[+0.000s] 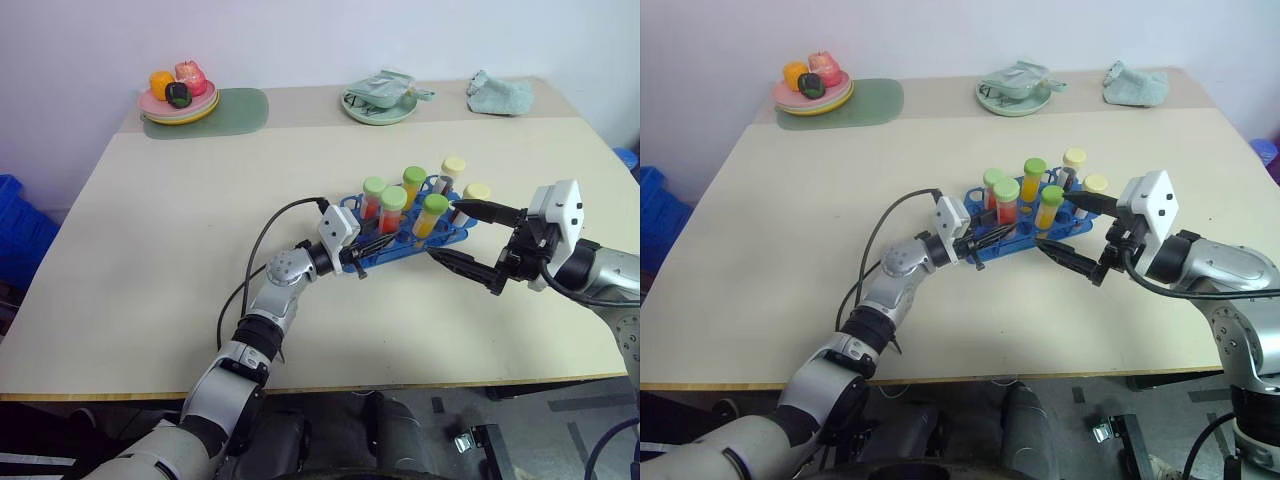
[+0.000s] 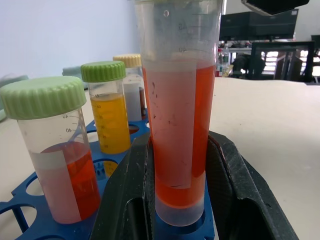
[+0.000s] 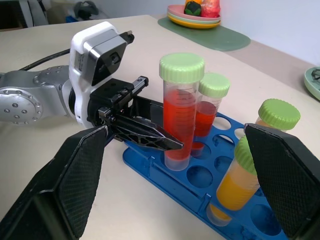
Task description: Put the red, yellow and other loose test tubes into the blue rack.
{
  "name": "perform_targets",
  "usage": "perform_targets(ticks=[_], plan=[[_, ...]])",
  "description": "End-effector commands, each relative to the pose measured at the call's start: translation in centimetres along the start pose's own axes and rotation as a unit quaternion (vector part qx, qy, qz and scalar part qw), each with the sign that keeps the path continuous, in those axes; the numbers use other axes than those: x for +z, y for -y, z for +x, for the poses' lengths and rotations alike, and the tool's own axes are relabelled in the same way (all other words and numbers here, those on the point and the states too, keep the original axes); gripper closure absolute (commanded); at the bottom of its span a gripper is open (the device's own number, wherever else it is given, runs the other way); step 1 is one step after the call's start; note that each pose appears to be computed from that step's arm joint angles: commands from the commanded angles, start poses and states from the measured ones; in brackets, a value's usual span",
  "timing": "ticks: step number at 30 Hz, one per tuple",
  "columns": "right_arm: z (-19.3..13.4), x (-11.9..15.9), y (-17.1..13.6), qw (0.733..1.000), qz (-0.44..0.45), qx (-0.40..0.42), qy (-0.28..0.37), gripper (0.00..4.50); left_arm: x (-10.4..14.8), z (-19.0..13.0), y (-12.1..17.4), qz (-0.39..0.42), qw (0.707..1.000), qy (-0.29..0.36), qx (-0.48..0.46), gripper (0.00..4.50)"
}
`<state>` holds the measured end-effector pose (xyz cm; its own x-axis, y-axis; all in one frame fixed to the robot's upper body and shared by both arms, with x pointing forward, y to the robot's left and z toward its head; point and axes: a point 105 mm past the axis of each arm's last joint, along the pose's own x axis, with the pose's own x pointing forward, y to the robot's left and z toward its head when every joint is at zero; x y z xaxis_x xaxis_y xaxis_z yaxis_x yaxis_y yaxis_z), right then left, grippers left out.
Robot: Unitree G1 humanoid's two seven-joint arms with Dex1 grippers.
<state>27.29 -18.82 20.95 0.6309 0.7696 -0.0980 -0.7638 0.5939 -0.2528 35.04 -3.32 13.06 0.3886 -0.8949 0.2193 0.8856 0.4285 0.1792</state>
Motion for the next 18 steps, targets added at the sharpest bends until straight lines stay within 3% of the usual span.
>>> perform_targets(ticks=[1,18], plan=[[-0.3,1.4,-0.1,1.0,-0.024,-0.004,0.018,0.0,0.2,0.0,1.0,-0.004,1.0,0.0,-0.018,3.68],[0.0,1.4,-0.1,0.999,-0.029,-0.004,0.023,0.0,1.1,0.4,-0.1,0.026,0.999,-0.019,0.004,3.68]])
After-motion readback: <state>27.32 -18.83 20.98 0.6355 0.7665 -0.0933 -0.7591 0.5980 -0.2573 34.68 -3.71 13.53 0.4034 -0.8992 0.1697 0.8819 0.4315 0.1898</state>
